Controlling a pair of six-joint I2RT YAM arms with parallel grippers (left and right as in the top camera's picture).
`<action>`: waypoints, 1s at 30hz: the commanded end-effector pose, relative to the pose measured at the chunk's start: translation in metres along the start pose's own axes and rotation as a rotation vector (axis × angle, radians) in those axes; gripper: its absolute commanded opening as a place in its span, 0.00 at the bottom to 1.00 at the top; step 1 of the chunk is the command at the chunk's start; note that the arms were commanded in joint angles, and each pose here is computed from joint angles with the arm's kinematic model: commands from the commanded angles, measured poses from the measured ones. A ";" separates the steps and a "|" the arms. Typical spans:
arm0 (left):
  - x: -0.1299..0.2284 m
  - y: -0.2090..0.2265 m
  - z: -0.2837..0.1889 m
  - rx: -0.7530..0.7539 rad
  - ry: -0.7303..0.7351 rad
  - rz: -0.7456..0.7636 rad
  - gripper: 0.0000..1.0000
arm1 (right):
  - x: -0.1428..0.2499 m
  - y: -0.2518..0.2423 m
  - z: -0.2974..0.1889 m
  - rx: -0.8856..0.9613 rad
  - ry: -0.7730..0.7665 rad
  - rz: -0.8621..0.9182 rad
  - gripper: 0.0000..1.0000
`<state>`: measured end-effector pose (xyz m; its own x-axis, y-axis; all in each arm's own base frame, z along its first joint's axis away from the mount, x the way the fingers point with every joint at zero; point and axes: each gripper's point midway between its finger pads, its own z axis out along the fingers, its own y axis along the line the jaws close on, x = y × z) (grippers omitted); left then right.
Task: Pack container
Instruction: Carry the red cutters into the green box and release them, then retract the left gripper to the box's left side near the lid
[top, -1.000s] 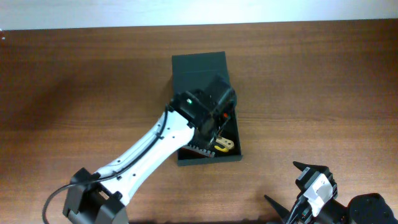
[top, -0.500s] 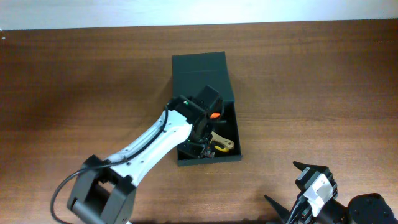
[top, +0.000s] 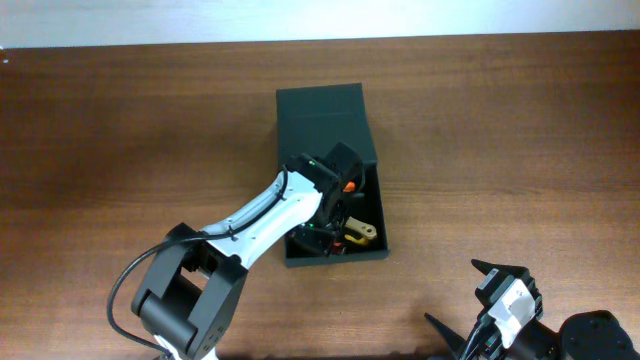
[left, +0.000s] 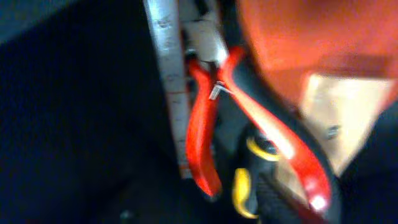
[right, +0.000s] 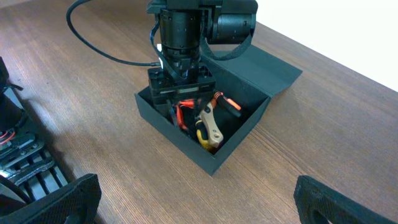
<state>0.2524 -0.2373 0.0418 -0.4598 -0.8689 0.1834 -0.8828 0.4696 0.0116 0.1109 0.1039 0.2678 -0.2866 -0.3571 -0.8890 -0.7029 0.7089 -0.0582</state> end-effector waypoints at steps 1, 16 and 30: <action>-0.001 0.004 0.001 -0.013 0.009 -0.012 0.87 | -0.002 -0.001 -0.002 0.009 -0.013 0.001 0.99; -0.041 -0.022 -0.178 0.510 -0.372 0.760 0.99 | -0.002 -0.001 -0.002 0.010 -0.013 0.001 0.99; -0.113 0.007 -0.223 0.362 -0.697 1.098 0.99 | -0.002 -0.001 -0.002 0.010 -0.013 0.001 0.99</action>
<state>0.3222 -0.1247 0.2214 -0.8426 -0.0925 -0.5305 0.0117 0.9818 -0.1898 0.1109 0.1038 0.2678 -0.2864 -0.3574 -0.8890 -0.7027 0.7090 -0.0587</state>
